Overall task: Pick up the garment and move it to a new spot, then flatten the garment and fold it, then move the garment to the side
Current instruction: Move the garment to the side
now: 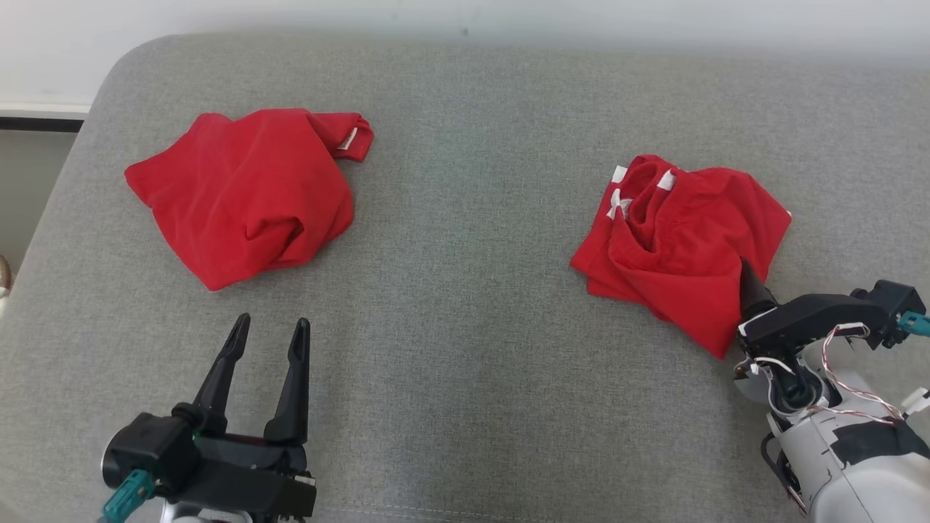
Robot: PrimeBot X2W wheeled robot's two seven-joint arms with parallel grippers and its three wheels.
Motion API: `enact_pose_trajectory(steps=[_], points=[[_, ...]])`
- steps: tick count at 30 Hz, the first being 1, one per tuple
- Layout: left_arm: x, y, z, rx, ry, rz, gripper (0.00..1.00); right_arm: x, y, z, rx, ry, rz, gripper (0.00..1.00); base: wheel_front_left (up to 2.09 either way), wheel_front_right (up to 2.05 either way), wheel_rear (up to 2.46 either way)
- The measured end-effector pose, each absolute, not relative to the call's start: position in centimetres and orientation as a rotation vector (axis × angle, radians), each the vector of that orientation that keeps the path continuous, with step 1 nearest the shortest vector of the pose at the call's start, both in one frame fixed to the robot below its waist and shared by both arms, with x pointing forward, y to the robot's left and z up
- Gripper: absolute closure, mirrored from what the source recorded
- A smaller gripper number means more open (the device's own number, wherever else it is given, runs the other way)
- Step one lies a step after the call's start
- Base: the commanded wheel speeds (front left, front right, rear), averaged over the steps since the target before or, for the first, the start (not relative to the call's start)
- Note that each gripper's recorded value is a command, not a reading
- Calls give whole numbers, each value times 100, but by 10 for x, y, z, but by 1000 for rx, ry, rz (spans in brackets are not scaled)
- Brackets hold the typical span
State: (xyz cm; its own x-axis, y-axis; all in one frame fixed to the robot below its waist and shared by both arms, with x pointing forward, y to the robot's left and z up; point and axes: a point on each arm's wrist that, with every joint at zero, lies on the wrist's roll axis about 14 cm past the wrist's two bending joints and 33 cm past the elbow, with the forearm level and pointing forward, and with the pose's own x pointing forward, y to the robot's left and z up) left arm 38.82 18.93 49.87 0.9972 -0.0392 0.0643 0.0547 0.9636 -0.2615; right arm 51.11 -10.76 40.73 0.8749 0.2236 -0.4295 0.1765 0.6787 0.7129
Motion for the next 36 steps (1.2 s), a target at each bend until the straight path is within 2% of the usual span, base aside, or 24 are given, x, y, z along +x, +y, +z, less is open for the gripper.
enact_pose_trajectory(steps=[3, 4, 5, 6, 7, 21, 28, 36], points=[[390, 191, 501, -264, -66, -46, 0, 513, -105, 407, 833, 534, 32, 0, 0, 0, 0], [390, 191, 501, -263, -67, -45, 0, 514, -103, 408, 834, 538, 36, 7, 0, 0, 0], [390, 191, 501, -264, -66, -44, 0, 515, -102, 408, 836, 540, 39, 34, 0, 0, 0], [390, 191, 501, -263, -66, -43, 0, 516, -101, 410, 839, 539, 42, 72, 0, 0, 0], [390, 192, 501, -263, -65, -42, 0, 517, -99, 410, 841, 541, 47, 100, 0, 0, 0], [391, 191, 502, -266, -71, -45, 0, 523, -102, 426, 775, 509, 96, 100, 0, 0, 0], [396, 182, 495, -270, -50, -73, 0, 541, -136, 446, 644, 463, 107, 100, 0, 0, 0], [406, 172, 485, -274, -26, -104, 0, 550, -183, 438, 445, 486, 74, 100, 0, 0, 0]])
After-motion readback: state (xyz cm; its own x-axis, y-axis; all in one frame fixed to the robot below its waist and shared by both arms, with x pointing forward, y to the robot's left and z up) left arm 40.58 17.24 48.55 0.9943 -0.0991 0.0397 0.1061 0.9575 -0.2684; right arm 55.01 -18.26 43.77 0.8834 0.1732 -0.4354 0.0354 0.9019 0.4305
